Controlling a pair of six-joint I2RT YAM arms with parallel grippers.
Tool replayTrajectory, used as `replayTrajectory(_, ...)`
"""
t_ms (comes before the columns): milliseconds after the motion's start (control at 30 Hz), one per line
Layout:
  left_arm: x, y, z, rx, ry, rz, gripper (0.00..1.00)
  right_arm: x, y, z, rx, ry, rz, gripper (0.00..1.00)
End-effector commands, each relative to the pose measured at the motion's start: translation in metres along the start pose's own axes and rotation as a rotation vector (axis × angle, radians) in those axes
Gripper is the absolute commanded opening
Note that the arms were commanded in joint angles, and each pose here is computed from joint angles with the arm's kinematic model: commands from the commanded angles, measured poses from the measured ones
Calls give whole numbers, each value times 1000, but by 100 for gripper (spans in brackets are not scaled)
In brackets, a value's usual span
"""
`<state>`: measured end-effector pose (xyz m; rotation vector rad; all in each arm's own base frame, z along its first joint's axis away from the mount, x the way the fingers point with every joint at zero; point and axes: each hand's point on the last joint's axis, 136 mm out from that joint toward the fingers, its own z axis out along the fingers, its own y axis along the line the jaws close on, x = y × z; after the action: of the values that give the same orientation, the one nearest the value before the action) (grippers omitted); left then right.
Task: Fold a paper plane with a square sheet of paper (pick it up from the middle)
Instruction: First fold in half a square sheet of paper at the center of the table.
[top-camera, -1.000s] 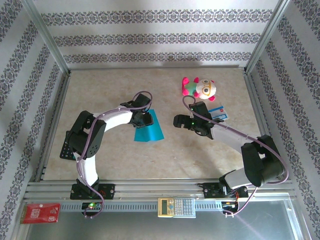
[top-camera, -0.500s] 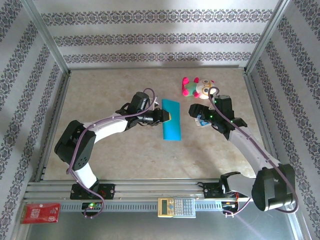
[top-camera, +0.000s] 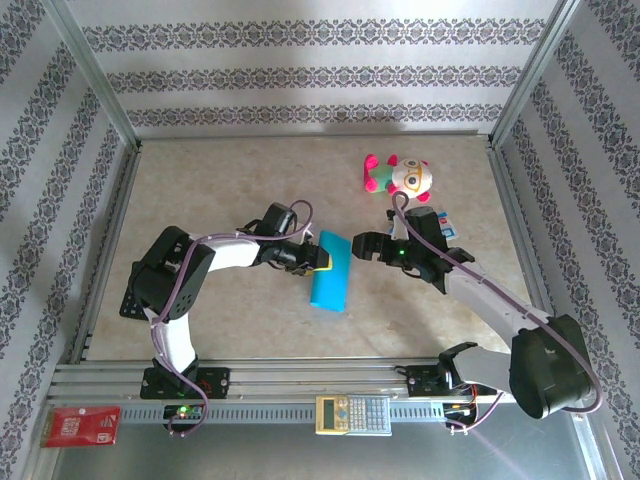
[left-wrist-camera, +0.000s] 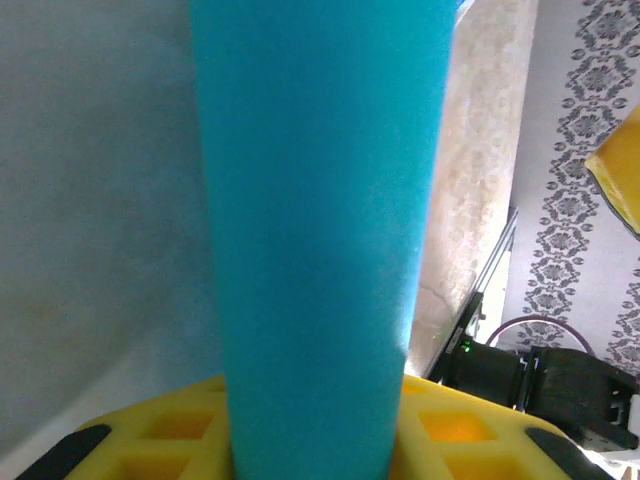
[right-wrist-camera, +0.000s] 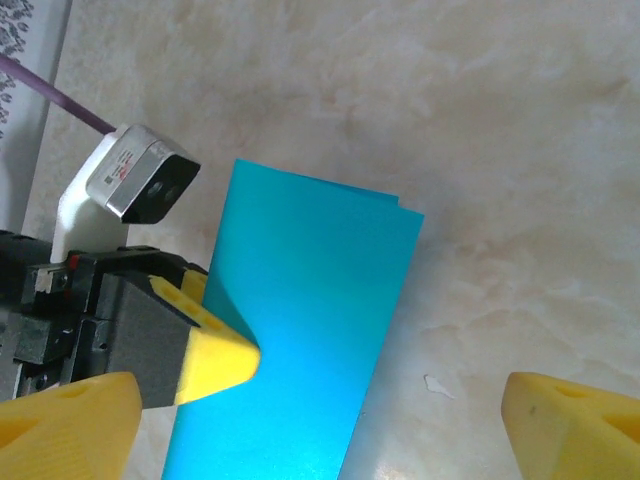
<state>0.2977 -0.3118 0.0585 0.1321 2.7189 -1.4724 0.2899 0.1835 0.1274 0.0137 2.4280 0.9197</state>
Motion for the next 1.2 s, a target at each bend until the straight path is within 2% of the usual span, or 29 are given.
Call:
replayTrajectory(0,6,15,2,-3,43,20,34,6,6,9,-36,4,-3,92)
replayTrajectory(100,6,25,1,-22,55,26,33,13,4,18,-36,25,7,89)
replayTrajectory(200,6,28,0,-24,57,32,33,21,0,27,-25,44,32,83)
replayTrajectory(300,6,33,0,-34,59,26,33,28,1,37,-32,54,45,71)
replayTrajectory(433,7,39,0,-59,57,24,34,36,-3,51,-7,70,57,49)
replayTrajectory(633,5,45,-1,-103,44,31,36,41,-7,76,31,107,59,32)
replayTrajectory(833,6,52,0,-125,41,19,38,37,-10,96,34,123,57,26)
replayTrajectory(1167,7,54,-11,-205,30,38,49,35,-16,114,55,133,67,20)
